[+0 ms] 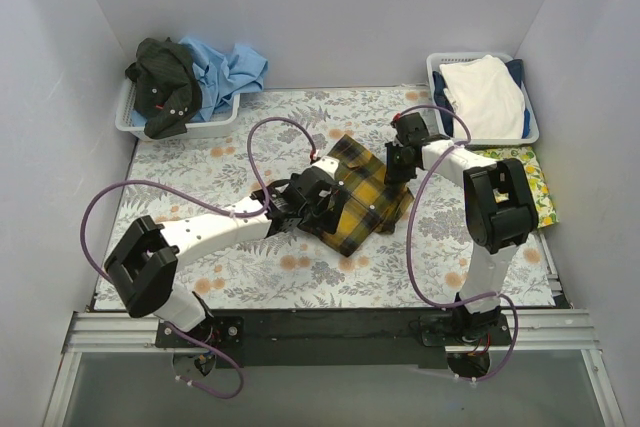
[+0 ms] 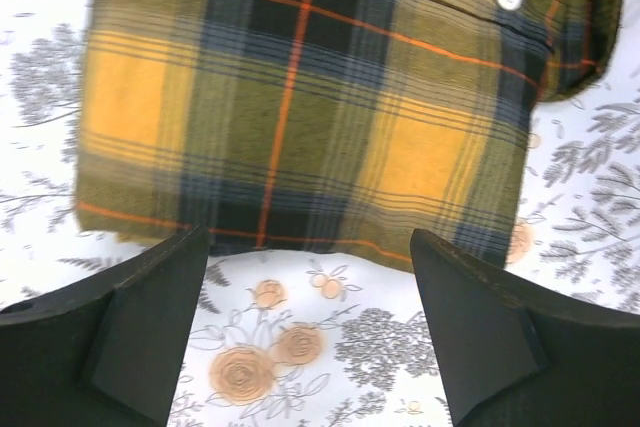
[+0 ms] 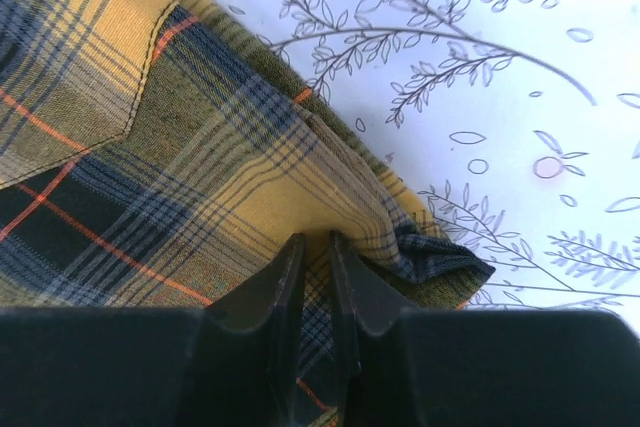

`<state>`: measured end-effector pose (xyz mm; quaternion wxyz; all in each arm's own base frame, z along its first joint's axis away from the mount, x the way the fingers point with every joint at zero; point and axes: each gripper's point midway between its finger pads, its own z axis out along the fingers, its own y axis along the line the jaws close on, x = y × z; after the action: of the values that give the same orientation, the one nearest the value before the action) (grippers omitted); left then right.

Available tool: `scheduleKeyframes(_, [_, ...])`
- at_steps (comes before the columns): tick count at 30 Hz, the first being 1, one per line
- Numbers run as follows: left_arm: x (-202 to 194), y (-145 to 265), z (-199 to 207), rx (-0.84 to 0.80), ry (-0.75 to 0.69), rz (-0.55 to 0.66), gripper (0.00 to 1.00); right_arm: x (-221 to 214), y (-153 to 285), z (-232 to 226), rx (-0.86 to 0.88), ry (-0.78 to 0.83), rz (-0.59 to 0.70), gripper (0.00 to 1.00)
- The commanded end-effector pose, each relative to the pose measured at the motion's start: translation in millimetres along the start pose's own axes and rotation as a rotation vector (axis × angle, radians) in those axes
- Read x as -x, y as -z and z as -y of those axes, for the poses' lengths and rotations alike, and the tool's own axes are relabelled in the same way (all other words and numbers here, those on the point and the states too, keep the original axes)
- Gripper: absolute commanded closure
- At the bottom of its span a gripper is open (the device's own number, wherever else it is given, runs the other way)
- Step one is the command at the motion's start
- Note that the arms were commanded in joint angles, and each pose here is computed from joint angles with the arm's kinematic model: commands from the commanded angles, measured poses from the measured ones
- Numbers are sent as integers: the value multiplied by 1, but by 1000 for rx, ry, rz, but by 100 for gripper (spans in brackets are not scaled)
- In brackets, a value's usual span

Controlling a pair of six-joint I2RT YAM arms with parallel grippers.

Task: Fold and stack the long sleeve shirts
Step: Fold the shirt

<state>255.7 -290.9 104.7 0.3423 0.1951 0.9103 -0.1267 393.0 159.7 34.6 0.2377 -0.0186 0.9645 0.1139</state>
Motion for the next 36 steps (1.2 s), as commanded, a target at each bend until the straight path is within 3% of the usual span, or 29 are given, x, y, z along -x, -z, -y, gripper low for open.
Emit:
scheduleKeyframes(1, [21, 24, -18, 71, 14, 108, 15, -51, -10, 2, 26, -55, -173, 78])
scheduleKeyframes(8, [12, 26, -7, 17, 136, 61, 14, -121, 13, -21, 110, -141, -221, 78])
scheduleKeyframes(13, [-15, 5, -18, 81, 209, -58, 14, -136, 35, -58, 170, -156, -186, 78])
scheduleKeyframes(19, [-26, -4, -58, 164, 376, -104, 15, -163, 58, -155, 324, 81, -210, 76])
scheduleKeyframes(22, [-27, -3, -88, 226, 452, -108, 15, -157, 65, -177, 315, 190, -160, 74])
scheduleKeyframes(27, [-28, -5, -119, 306, 483, -98, 15, -126, 81, -169, 271, 304, -4, 68])
scheduleKeyframes(31, [-28, -18, -134, 306, 512, -113, 15, -93, 92, -127, 80, 450, 180, 63])
scheduleKeyframes(36, [-28, -42, -145, 316, 497, -145, 15, -85, 91, -92, -41, 617, 276, 60])
